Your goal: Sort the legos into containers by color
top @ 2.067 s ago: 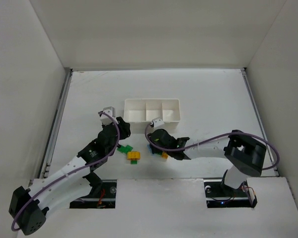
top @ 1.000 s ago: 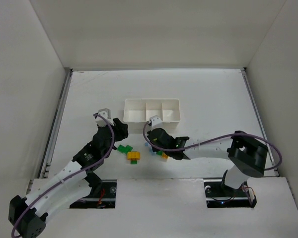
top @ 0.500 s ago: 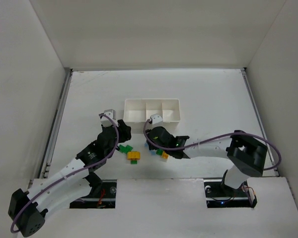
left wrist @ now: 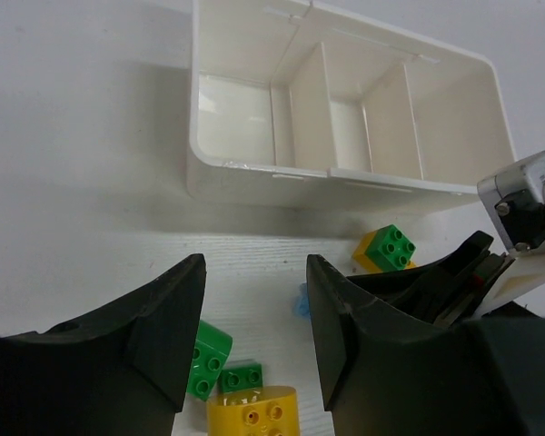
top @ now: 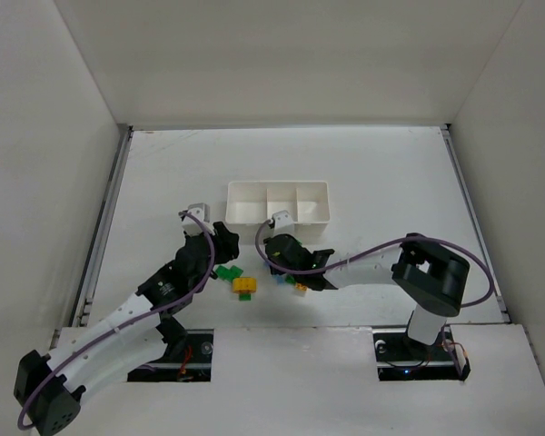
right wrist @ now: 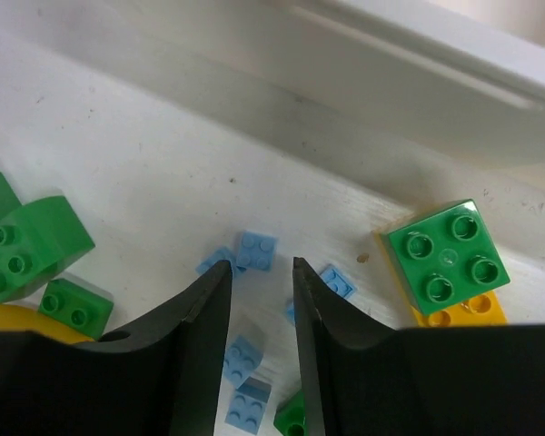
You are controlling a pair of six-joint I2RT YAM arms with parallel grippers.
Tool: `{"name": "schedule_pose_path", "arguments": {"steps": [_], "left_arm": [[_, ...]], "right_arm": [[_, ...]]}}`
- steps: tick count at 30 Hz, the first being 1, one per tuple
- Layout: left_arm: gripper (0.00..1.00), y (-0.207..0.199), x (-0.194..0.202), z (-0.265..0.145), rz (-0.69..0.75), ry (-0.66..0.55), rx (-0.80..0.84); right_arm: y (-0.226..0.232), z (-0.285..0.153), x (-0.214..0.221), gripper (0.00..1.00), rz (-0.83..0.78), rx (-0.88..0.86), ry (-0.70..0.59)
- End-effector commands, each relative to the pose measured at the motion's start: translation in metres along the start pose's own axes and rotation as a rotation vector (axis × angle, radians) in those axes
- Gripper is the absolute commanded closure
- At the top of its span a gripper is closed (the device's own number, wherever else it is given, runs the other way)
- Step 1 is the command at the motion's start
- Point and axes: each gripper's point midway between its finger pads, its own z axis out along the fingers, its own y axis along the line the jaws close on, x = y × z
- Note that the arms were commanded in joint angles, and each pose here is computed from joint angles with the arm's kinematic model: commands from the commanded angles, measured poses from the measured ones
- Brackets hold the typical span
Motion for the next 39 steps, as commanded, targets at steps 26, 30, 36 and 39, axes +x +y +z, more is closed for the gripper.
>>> {"name": "schedule_pose_path", "arguments": {"steps": [26,30,36,39], "left_arm": [[0.54,0.000,-0.005,-0.001,0.002,-0.012,-0.002],[0.57,-0.005,-0.001,-0.001,0.015,-0.003,0.014],[0.60,-0.004,0.007,0.000,0.015,0.007,0.011],[0.60,-0.008,0.007,-0.002,0.020,0.013,0.018]], "right_arm": [[0.005,-0.014,-0.050,0.78,0.094,0.026,-0.150],[0.009,-0.049,-0.092,0.78,0.116,-0.033,-0.247],[0.015,-0.056,-0.158,0.77,0.161,-0.119,-0.343],[0.021,-0.033,-0.181,0.78,0.188,-0.150,-0.344]]}}
